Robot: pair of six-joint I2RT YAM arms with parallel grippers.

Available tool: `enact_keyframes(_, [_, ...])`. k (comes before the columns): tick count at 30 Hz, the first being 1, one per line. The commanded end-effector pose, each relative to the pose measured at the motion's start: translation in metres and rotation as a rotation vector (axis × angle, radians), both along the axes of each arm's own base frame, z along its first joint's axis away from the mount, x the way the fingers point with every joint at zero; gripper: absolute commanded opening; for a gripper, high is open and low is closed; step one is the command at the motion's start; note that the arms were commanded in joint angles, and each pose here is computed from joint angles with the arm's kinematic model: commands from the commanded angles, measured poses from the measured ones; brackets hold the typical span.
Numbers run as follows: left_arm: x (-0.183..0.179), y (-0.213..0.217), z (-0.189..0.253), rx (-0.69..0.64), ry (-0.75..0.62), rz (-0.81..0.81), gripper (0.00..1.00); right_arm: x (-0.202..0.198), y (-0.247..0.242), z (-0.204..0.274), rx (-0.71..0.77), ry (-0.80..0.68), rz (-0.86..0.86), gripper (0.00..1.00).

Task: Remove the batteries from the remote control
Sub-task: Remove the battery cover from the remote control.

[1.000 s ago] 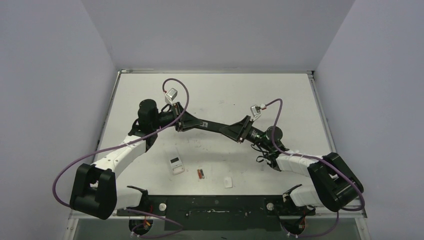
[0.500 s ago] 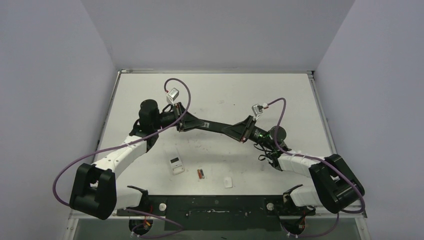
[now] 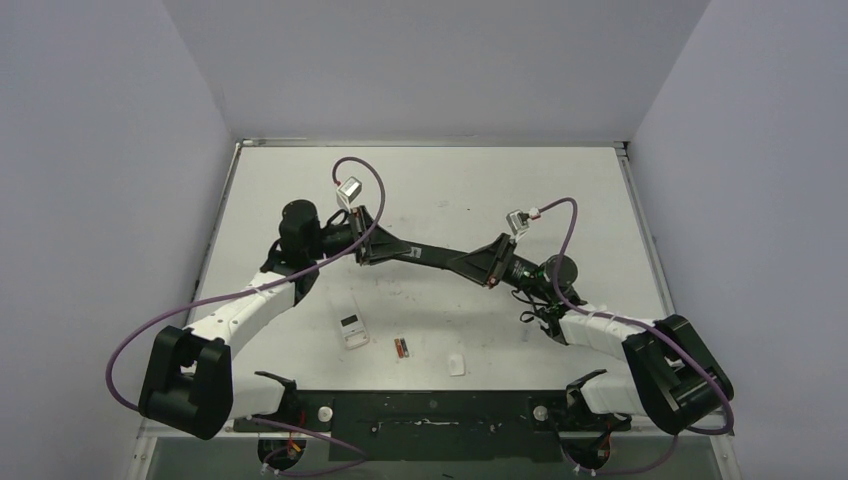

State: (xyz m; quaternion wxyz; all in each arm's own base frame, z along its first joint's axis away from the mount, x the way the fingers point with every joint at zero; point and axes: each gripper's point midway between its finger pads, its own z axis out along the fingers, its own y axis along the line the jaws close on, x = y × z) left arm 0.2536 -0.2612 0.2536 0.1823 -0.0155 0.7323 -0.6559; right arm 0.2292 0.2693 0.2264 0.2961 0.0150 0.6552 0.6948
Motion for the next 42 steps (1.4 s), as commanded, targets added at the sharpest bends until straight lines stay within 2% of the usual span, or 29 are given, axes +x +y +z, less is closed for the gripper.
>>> enact_keyframes(1, [0.005, 0.007, 0.022, -0.037, -0.086, 0.021, 0.00, 0.009, -0.017, 0.004, 0.013, -0.059, -0.086, 0.22])
enact_keyframes(6, [0.004, 0.006, 0.024, -0.041, -0.092, 0.015, 0.00, 0.010, -0.021, 0.003, 0.013, -0.055, -0.100, 0.24])
enact_keyframes(9, [0.004, 0.007, 0.023, -0.039, -0.090, 0.014, 0.00, 0.010, -0.022, 0.001, 0.013, -0.046, -0.105, 0.31])
enact_keyframes(15, [0.005, 0.006, 0.020, -0.036, -0.084, 0.019, 0.00, 0.011, -0.021, 0.005, 0.004, -0.063, -0.096, 0.33])
enact_keyframes(20, [0.007, 0.007, 0.018, -0.015, -0.083, 0.029, 0.00, 0.016, -0.018, 0.007, -0.051, -0.102, -0.098, 0.53])
enact_keyframes(23, [0.008, 0.008, 0.013, 0.021, -0.073, 0.037, 0.00, 0.019, -0.020, 0.006, -0.119, -0.132, -0.118, 0.61])
enact_keyframes(28, [0.010, 0.009, 0.002, 0.063, -0.055, 0.044, 0.00, 0.024, -0.028, -0.007, -0.318, -0.151, -0.151, 0.80])
enact_keyframes(34, [0.013, 0.010, -0.018, 0.113, -0.009, 0.039, 0.00, 0.032, -0.052, -0.018, -0.578, -0.255, -0.228, 0.87])
enact_keyframes(38, [0.013, 0.010, -0.033, 0.182, 0.003, 0.011, 0.00, 0.020, -0.045, -0.013, -0.748, -0.427, -0.131, 0.87])
enact_keyframes(42, [0.008, 0.011, -0.044, 0.252, 0.020, -0.032, 0.00, 0.003, -0.027, -0.014, -0.980, -0.674, -0.076, 0.88])
